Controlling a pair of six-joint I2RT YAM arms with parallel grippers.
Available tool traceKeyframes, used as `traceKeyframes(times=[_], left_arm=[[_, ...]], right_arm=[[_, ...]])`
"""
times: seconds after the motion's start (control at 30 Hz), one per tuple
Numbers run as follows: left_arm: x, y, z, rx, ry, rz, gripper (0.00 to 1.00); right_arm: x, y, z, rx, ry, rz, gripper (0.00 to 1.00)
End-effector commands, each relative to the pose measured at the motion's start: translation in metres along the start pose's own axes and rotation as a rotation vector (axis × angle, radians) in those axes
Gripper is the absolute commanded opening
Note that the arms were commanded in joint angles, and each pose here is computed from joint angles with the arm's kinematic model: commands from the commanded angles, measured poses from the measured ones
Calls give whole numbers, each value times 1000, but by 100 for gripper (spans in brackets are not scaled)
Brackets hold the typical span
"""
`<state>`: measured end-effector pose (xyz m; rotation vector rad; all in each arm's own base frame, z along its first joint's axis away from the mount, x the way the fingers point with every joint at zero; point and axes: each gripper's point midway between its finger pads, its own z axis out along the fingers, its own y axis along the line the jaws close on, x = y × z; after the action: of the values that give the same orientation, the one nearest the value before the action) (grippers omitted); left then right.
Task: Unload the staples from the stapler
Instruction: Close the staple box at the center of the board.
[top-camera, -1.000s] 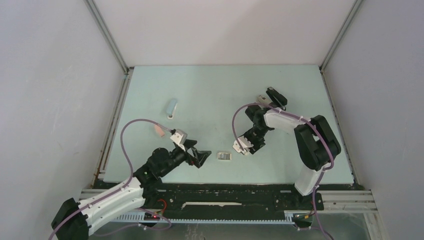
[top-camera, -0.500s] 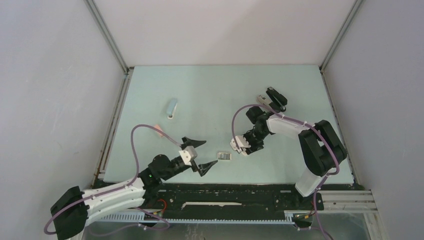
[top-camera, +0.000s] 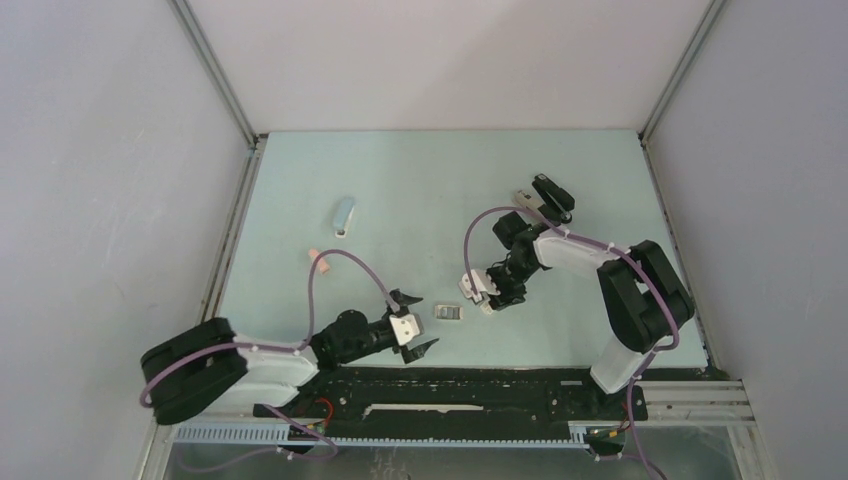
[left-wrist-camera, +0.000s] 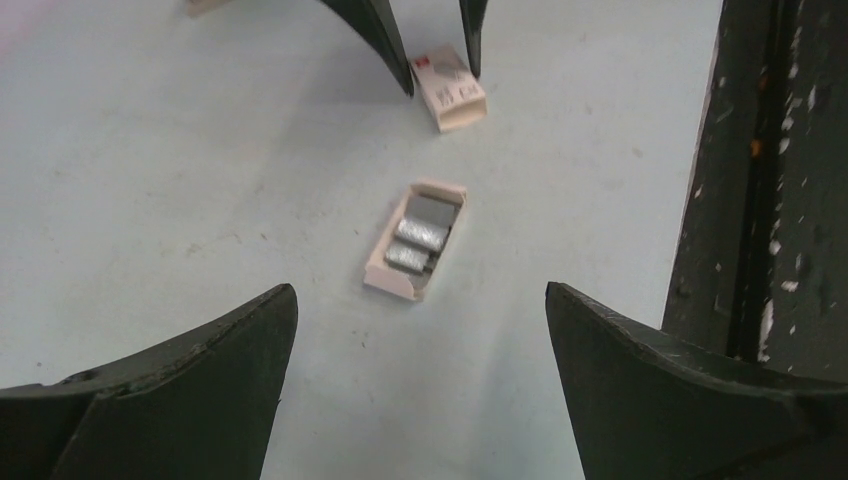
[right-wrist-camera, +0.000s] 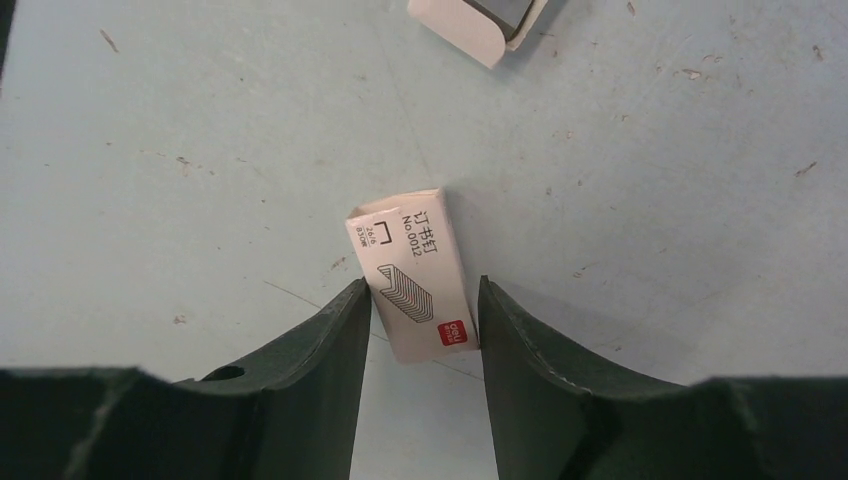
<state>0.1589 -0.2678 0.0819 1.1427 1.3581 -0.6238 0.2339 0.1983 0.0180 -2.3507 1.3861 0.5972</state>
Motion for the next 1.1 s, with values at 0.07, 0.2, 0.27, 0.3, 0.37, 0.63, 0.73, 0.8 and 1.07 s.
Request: traceKeyframes(times=[0.07, 0.2, 0.27, 0.3, 0.37, 0.63, 0.73, 0.8, 1.07], left_arm=[[-15, 9, 25, -16, -66, 88, 99], [-15, 9, 31, -20, -96, 94, 100], [-11, 9, 35, -5, -96, 89, 100], [-9, 9, 37, 8, -95, 82, 99], [-6, 9, 41, 32, -105, 56, 98], [16, 10, 49, 94, -66, -5, 95], [25, 9, 51, 110, -45, -23, 93], [29, 9, 52, 111, -33, -27, 93], [41, 13, 58, 106, -5, -20, 88]], right_arm=[[-20, 9, -14, 14, -84, 60, 52], [-23, 11, -16, 14, -93, 68, 52], [-21, 11, -15, 12, -87, 74, 52], [-20, 11, -15, 10, -84, 77, 52], [-19, 12, -14, 4, -81, 83, 52], [-18, 11, -16, 18, -84, 100, 57], [-19, 10, -18, 20, -90, 99, 60], [-19, 11, -18, 22, -90, 96, 63], [-19, 9, -18, 36, -89, 96, 66]])
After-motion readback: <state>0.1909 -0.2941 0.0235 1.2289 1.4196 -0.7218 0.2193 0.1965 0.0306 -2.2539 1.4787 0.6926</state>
